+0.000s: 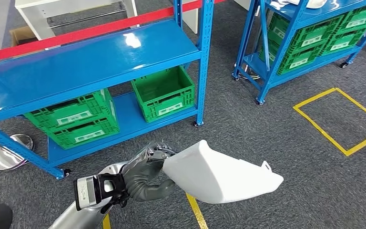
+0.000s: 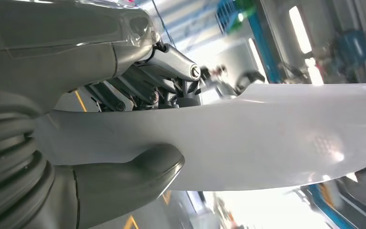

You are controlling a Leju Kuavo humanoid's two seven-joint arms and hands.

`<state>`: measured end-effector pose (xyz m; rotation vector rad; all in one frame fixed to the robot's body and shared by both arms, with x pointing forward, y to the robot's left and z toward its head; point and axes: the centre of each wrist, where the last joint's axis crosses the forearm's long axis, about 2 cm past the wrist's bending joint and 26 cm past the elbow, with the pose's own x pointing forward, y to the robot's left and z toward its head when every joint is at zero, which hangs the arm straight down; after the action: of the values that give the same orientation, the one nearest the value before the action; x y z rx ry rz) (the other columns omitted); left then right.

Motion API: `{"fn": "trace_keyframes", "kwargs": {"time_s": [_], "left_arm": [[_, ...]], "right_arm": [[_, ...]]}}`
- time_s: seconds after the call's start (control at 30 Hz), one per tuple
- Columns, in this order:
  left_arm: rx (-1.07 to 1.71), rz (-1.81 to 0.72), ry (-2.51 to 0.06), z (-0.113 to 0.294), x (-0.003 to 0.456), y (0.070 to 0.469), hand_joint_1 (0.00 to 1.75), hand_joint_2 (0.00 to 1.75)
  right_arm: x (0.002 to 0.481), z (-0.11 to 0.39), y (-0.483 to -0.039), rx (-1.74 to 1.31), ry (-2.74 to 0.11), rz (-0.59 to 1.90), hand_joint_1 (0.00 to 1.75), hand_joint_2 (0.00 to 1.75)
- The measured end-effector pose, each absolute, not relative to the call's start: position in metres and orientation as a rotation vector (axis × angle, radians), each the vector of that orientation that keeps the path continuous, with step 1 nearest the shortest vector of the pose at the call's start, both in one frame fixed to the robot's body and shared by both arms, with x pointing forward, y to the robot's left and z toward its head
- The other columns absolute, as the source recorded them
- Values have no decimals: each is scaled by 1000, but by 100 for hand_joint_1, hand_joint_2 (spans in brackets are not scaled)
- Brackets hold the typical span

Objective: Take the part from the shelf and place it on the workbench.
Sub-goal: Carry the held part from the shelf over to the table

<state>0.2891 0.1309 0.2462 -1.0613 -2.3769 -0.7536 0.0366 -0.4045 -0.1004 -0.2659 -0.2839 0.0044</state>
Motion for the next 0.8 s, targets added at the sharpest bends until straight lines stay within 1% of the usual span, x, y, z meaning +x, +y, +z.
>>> {"fn": "trace_keyframes", "kwargs": {"time_s": [0.27,0.43,0.8], "left_arm": [[-1143,-763,-2359,256,293,119,175,175],[-1121,-787,-2328,250,285,117,175,175],[-1093,-834,-2348,249,270,121,175,175]], "right_arm": [[44,-98,-411,-280,-311,6,0,0],[43,-97,-417,-289,-295,12,0,0],[41,-97,-418,-276,-295,39,0,0]]}}
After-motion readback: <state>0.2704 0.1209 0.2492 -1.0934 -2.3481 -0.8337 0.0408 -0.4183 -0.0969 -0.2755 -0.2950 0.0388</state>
